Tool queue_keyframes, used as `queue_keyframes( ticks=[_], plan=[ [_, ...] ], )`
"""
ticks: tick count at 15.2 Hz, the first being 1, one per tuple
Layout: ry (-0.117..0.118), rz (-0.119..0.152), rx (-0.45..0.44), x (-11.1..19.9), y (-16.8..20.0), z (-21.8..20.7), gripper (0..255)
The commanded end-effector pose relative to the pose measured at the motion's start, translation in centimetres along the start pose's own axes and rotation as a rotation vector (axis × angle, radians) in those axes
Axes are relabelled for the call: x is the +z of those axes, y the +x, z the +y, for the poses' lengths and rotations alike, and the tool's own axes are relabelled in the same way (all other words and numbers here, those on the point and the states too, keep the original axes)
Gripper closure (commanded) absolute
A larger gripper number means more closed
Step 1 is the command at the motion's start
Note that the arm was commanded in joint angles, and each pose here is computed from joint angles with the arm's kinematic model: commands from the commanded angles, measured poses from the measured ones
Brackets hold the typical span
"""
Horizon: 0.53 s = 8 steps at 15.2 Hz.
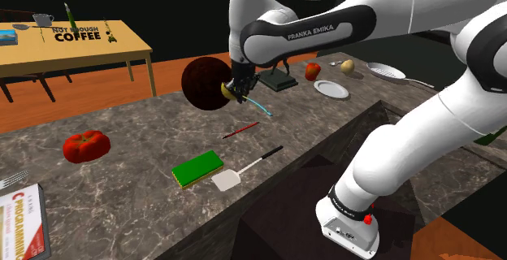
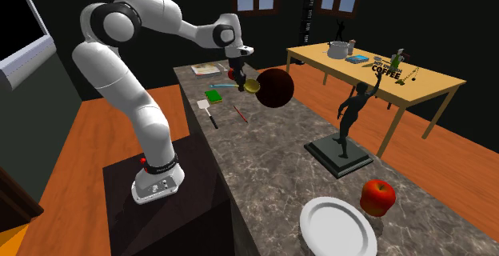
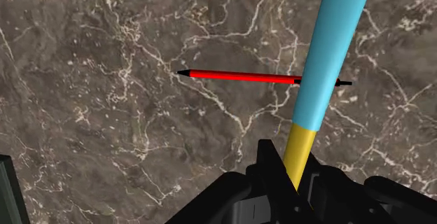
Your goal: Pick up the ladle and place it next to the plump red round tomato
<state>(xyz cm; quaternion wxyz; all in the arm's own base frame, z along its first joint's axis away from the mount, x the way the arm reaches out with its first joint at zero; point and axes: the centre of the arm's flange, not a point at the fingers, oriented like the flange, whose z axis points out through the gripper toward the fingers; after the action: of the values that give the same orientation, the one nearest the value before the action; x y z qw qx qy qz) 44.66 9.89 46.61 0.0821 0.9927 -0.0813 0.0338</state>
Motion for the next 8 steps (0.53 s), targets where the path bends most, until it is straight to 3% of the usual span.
queue_keyframes(
  ticks=[1, 8],
  plan=[
    [0.000, 0.000, 0.001, -0.6, -0.2, -2.6, 255],
    [0.000, 0.000, 0.001, -2.1, -0.6, -11.7, 255]
  ],
)
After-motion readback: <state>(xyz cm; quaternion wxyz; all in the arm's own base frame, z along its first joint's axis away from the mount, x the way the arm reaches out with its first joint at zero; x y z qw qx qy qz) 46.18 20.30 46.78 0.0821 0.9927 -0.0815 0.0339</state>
